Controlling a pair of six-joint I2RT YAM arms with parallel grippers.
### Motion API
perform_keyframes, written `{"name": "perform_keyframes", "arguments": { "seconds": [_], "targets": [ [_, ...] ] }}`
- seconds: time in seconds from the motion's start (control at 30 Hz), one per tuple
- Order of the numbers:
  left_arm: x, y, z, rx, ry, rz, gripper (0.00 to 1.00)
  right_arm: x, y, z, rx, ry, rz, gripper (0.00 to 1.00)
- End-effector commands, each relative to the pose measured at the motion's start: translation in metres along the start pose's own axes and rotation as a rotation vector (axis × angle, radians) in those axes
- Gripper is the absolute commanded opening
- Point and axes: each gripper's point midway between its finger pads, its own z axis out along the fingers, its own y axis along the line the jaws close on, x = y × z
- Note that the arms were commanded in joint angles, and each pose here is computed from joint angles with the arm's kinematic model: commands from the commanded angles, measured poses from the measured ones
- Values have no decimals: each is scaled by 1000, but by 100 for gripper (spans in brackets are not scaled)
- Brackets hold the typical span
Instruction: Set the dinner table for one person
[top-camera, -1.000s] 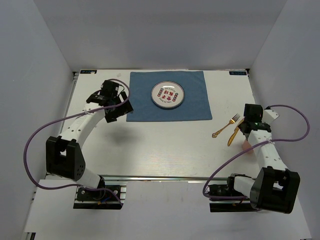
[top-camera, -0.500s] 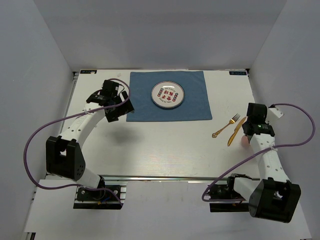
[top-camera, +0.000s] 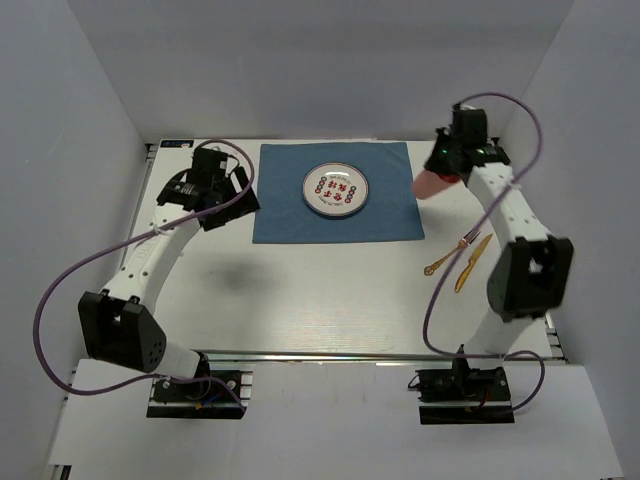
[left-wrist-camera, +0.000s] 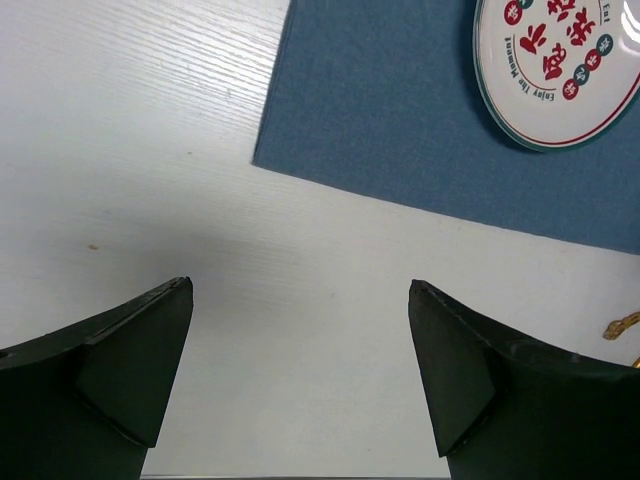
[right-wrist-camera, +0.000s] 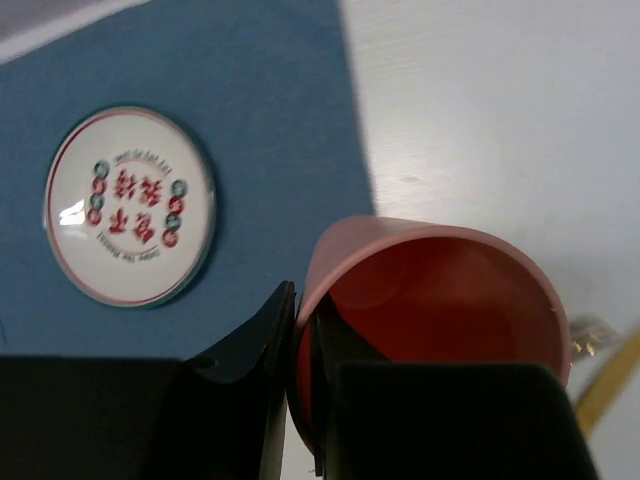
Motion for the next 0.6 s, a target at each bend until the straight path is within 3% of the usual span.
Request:
{"name": "perform_keyframes", "arguments": {
  "seconds": [0.0,0.07,0.1,0.17,0.2,0.37,0.47,0.57],
  "targets": [
    [-8,10,-21,-7,-65,68,98,-19,68,31,-205,43,-194,0],
    [-2,16,-16,-18,-67,88,98,-7,93,64,-264,94,-259,0],
    [1,18,-14,-22,-64,93,98,-32,118,61,-337,28,-303,0],
    [7,21,-9,-20,-56,100,98,-30,128,93,-348,20,-378,0],
    [11,19,-7,-4,-47,104,98,-59,139,90,-349,-62,-397,0],
    [25,22,0,6,-6,126,98,-82,140,130,-289,-168,-490,0],
    [20,34,-5,-70,-37,131,98,-85,138,145,-253,-214,-516,0],
    [17,29,-10,-34,-62,135,98,-88,140,161,-220,-239,-538,0]
  ]
}}
